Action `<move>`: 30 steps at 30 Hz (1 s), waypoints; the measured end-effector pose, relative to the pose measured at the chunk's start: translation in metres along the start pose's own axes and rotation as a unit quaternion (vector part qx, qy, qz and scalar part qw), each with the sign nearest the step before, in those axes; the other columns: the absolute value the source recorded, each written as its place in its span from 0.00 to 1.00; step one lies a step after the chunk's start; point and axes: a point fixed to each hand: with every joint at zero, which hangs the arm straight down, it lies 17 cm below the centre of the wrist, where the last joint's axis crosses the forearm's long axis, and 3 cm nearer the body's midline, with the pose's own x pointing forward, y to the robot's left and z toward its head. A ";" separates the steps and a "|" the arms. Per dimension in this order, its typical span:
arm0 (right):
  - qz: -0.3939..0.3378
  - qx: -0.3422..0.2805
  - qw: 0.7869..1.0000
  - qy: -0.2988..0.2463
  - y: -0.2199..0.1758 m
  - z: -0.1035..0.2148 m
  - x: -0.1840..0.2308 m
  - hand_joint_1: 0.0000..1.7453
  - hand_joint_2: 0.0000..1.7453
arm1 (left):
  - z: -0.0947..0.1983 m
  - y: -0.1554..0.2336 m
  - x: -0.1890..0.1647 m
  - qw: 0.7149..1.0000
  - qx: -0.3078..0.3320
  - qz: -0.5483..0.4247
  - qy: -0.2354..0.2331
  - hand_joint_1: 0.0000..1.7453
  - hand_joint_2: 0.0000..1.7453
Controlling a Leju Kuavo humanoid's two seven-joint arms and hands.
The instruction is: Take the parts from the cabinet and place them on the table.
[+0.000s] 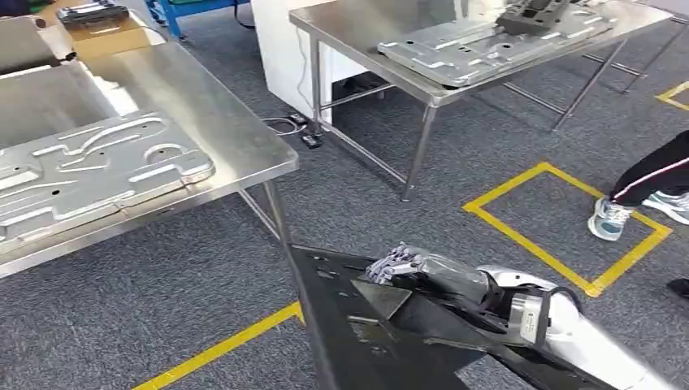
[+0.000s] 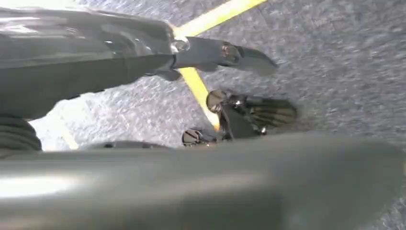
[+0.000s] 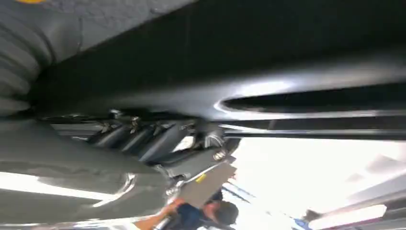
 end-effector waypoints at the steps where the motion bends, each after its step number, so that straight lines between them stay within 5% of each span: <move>1: -0.001 0.000 1.000 0.000 0.001 0.000 0.000 1.00 1.00 | 0.000 -0.002 0.000 1.000 -0.002 0.001 0.000 0.00 1.00; 30: 0.001 0.007 1.000 -0.001 -0.004 -0.005 0.002 1.00 1.00 | 0.001 -0.010 0.002 1.000 -0.013 0.019 -0.005 0.00 1.00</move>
